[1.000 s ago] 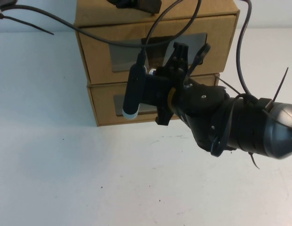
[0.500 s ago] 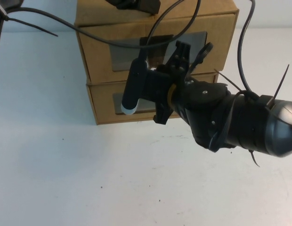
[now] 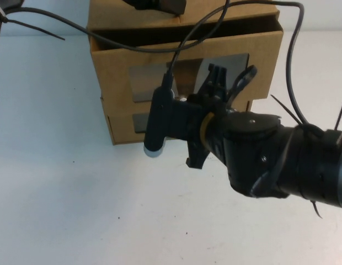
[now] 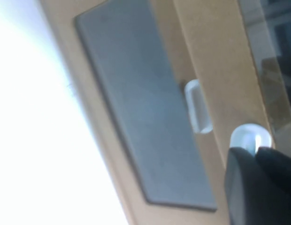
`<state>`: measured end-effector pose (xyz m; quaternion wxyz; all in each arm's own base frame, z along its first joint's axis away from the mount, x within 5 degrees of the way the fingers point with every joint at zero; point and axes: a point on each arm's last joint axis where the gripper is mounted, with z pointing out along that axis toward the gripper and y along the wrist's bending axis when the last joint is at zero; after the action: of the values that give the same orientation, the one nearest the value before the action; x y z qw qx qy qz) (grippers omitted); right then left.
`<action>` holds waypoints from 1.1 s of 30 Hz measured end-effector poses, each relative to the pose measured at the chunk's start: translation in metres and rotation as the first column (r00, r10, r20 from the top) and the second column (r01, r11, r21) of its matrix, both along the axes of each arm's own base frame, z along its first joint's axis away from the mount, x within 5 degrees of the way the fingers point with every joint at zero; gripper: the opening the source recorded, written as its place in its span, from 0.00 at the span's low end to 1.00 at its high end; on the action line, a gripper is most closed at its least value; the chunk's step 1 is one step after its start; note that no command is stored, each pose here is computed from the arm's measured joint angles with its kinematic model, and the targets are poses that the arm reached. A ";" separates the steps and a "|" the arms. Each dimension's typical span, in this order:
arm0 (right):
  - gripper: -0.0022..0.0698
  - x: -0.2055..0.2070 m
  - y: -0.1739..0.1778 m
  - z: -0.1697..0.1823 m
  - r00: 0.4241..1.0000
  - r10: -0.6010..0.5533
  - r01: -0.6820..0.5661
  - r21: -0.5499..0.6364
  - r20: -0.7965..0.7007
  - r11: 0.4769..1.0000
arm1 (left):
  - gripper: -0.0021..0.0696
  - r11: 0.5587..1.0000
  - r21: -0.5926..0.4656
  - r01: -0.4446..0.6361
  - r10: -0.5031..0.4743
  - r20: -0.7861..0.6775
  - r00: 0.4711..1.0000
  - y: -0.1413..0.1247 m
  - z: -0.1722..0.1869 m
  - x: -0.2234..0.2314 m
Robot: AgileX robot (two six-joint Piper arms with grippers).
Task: Open the shoe box
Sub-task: 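Pull the top drawer of the cardboard box fully open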
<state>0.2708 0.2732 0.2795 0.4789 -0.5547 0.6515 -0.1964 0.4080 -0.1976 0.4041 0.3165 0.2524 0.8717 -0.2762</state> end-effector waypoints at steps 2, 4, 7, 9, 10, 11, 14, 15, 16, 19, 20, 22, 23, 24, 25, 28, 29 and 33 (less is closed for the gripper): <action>0.03 -0.011 -0.003 -0.001 1.000 0.019 -0.019 -0.008 -0.006 1.000 | 0.02 1.000 -0.004 0.002 -0.002 -0.002 1.000 0.000 0.000 0.000; 0.03 -0.023 -0.007 -0.002 0.999 0.025 -0.025 -0.008 -0.024 1.000 | 0.02 1.000 -0.003 0.002 -0.002 -0.003 1.000 0.000 -0.001 0.000; 0.02 -0.042 -0.013 0.000 0.998 0.025 -0.024 0.019 -0.060 1.000 | 0.02 1.000 -0.003 0.000 0.000 -0.003 1.000 0.000 -0.001 0.001; 0.02 -0.054 -0.014 0.003 0.996 0.022 -0.018 0.048 -0.091 0.999 | 0.02 1.000 -0.003 0.000 0.000 -0.003 1.000 0.000 -0.001 0.001; 0.02 -0.058 -0.014 0.004 0.994 0.022 -0.016 0.060 -0.103 0.998 | 0.02 1.000 -0.003 0.000 0.000 -0.003 1.000 0.000 -0.001 0.001; 0.02 -0.063 -0.014 0.004 0.993 0.024 -0.017 0.066 -0.112 0.998 | 0.02 1.000 -0.003 0.000 0.000 -0.003 1.000 0.000 -0.001 0.001; 0.02 -0.069 -0.013 0.003 0.992 0.035 -0.026 0.068 -0.123 0.997 | 0.02 1.000 -0.003 0.000 0.000 -0.003 1.000 0.000 -0.001 0.001; 0.01 -0.070 -0.013 0.003 0.992 0.037 -0.029 0.067 -0.122 0.997 | 0.02 1.000 -0.002 0.001 -0.001 -0.002 1.000 0.000 -0.001 0.001; 0.01 -0.070 -0.013 0.003 0.992 0.036 -0.028 0.063 -0.121 0.998 | 0.02 1.000 -0.002 0.001 -0.001 -0.002 1.000 0.000 -0.001 0.001; 0.02 -0.069 -0.013 0.004 0.995 0.040 -0.034 0.058 -0.091 0.998 | 0.02 1.000 -0.001 0.002 -0.002 -0.001 1.000 0.000 -0.002 0.002; 0.02 -0.068 -0.013 0.005 0.997 0.044 -0.040 0.058 -0.069 0.997 | 0.02 1.000 -0.005 0.003 -0.003 -0.002 1.000 0.000 -0.001 0.001; 0.03 -0.064 -0.012 0.010 0.998 0.065 -0.064 0.066 -0.016 0.996 | 0.02 1.000 -0.019 0.003 -0.003 -0.008 1.000 0.001 -0.001 0.002; 0.04 -0.062 -0.013 0.011 0.997 0.072 -0.072 0.067 0.006 0.995 | 0.02 1.000 -0.029 0.006 -0.006 -0.013 1.000 0.001 -0.001 0.002; 0.07 -0.061 -0.012 0.013 0.996 0.086 -0.088 0.064 0.033 0.994 | 0.02 0.999 -0.038 0.007 -0.007 -0.018 1.000 0.001 -0.001 0.003; 0.10 -0.058 -0.013 0.015 0.994 0.093 -0.096 0.057 0.056 0.994 | 0.02 0.999 -0.044 0.007 -0.008 -0.023 1.000 0.001 -0.002 0.004; 0.21 -0.052 -0.013 0.021 0.990 0.097 -0.103 0.052 0.099 0.993 | 0.02 0.999 -0.051 0.008 -0.009 -0.025 1.000 0.002 -0.002 0.004; 0.25 -0.050 -0.013 0.022 0.990 0.096 -0.102 0.048 0.105 0.994 | 0.02 0.999 -0.051 0.008 -0.009 -0.025 1.000 0.002 -0.002 0.004; 0.33 -0.039 -0.011 0.017 0.991 0.082 -0.085 0.034 0.104 0.996 | 0.02 0.997 -0.077 0.010 -0.013 -0.036 0.999 0.002 -0.001 0.004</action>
<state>0.2319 0.2624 0.2963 0.5300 -0.5614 0.6059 -0.1920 0.4120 -0.1953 0.4033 0.3084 0.2400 0.8647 -0.3156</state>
